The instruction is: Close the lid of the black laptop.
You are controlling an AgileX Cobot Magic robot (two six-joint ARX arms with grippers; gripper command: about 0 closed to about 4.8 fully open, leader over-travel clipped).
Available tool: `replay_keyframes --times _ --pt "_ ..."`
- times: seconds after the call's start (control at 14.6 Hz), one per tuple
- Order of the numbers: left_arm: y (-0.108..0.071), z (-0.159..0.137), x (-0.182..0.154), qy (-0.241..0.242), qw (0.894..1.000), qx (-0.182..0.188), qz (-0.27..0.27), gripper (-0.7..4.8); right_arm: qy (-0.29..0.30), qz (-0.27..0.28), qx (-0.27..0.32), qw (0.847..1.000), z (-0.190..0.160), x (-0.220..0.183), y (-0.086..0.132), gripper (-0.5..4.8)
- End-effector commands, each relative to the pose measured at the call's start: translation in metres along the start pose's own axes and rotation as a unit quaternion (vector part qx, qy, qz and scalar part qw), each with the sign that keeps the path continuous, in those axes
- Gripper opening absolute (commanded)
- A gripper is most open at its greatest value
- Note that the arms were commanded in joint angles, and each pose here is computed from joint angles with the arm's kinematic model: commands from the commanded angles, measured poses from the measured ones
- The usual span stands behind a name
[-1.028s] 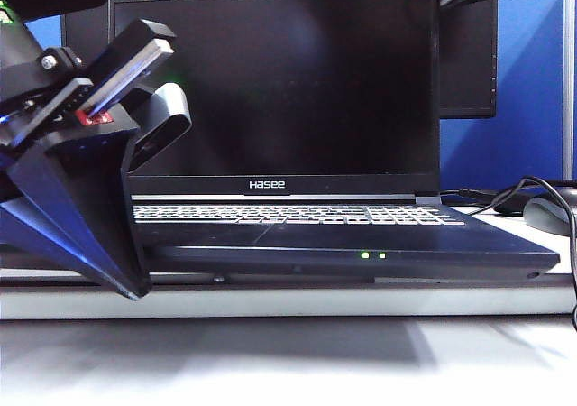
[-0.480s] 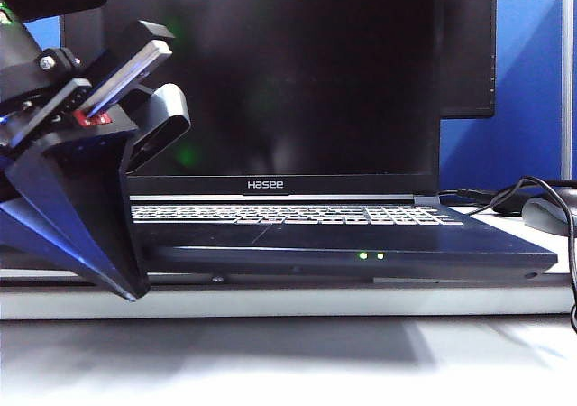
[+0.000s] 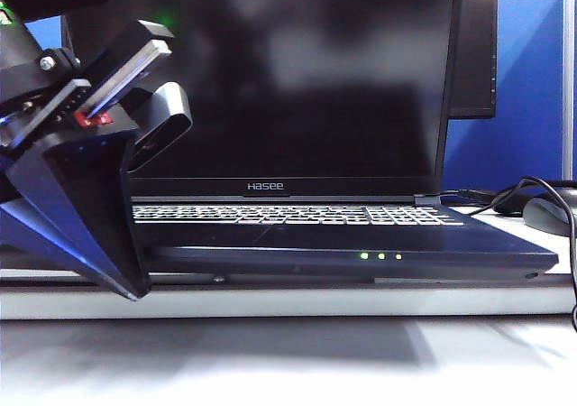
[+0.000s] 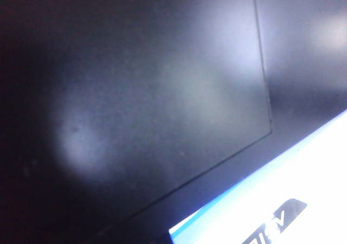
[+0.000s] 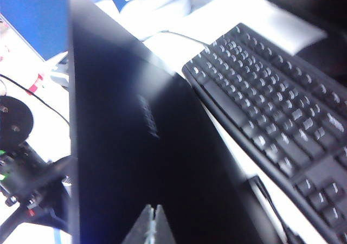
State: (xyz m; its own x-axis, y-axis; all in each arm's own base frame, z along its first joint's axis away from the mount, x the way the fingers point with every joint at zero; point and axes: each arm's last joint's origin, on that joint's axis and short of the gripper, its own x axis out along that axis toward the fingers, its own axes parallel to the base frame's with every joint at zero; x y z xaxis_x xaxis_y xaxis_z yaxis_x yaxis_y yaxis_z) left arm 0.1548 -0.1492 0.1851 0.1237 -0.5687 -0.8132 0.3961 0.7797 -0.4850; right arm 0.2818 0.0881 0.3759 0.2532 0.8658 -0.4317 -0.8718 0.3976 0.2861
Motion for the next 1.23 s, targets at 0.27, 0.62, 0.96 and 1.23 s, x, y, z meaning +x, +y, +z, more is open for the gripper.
replay_keyframes --times 0.27,0.62,0.96,1.23 --pt "-0.001 0.008 -0.001 -0.039 0.999 0.022 0.007 0.04 0.062 0.008 0.039 0.997 -0.013 0.005 0.009 -0.01" --pt "-0.001 0.008 -0.001 -0.039 0.999 0.022 0.007 0.04 0.093 0.031 0.045 0.994 -0.018 0.013 0.019 -0.01" --pt "-0.001 0.008 -0.001 -0.039 0.999 0.024 0.005 0.04 0.103 0.05 0.032 0.993 -0.013 0.051 0.02 -0.01" --pt "-0.001 0.008 -0.001 -0.038 0.999 0.03 0.006 0.04 0.094 0.049 0.036 0.994 -0.012 0.055 0.016 -0.01"
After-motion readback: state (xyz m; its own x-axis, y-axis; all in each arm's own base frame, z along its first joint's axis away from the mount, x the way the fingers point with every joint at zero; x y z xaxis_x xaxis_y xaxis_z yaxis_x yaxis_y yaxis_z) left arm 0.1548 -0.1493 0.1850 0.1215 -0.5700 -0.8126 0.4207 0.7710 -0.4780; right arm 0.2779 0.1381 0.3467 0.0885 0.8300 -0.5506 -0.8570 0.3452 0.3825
